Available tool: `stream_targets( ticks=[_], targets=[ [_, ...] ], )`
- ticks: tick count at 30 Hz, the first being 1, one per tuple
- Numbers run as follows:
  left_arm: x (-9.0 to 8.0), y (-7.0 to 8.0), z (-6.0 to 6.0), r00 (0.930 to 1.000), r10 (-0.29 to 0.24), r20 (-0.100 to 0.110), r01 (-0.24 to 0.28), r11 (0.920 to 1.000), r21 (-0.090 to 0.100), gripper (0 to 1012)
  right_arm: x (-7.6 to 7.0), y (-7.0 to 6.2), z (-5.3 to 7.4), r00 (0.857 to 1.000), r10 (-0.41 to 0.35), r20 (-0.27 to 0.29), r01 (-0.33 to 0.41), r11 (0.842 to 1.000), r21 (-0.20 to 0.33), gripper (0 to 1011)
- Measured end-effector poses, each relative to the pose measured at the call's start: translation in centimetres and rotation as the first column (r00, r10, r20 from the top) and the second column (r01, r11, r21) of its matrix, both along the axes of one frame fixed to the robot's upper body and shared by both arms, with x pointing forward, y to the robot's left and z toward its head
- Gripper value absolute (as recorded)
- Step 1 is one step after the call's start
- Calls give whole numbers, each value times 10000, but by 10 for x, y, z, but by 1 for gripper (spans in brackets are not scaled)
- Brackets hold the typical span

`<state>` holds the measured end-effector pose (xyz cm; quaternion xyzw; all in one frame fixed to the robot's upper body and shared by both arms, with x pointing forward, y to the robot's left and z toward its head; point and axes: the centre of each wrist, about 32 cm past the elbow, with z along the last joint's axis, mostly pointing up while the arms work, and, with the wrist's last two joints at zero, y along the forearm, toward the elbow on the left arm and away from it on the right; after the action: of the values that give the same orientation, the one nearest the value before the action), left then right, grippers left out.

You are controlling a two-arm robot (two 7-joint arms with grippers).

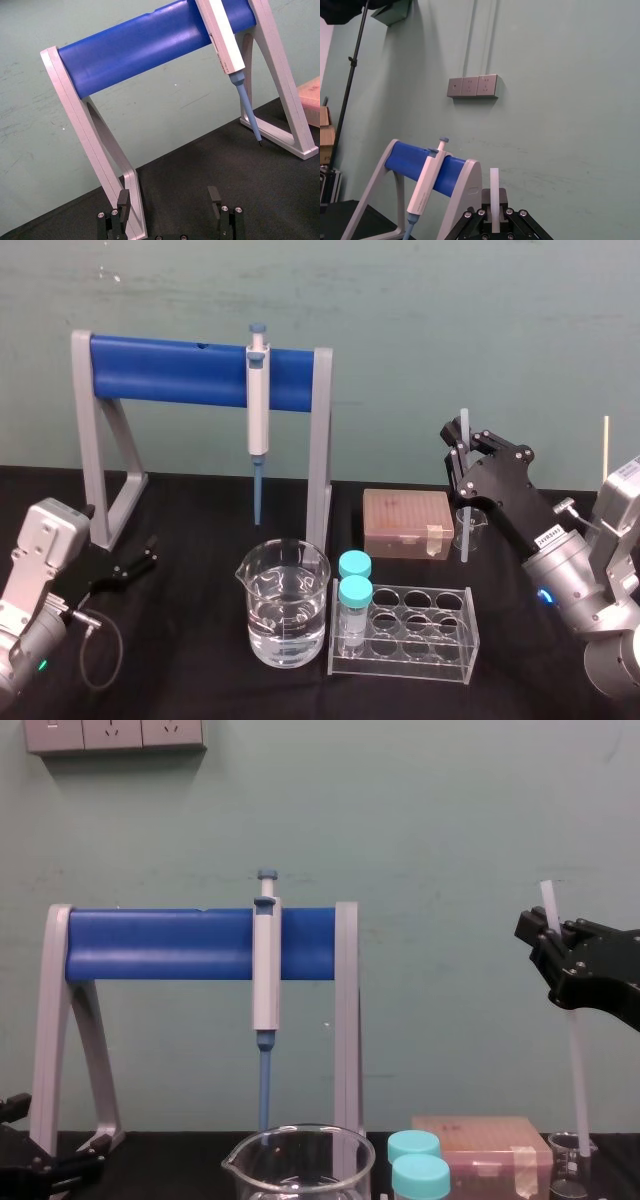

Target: Pick up the stirring rod with one hand, then place it down.

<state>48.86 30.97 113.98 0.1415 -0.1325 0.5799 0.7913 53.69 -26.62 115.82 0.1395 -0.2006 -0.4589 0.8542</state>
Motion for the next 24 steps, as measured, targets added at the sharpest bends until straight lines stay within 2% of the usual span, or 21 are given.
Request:
stream_targets(
  ticks=[24],
  targets=[
    [0, 0, 0, 10000, 0, 0, 0, 10000, 0, 1000, 0, 0, 0, 10000, 0, 0, 0, 10000, 0, 66]
  ],
)
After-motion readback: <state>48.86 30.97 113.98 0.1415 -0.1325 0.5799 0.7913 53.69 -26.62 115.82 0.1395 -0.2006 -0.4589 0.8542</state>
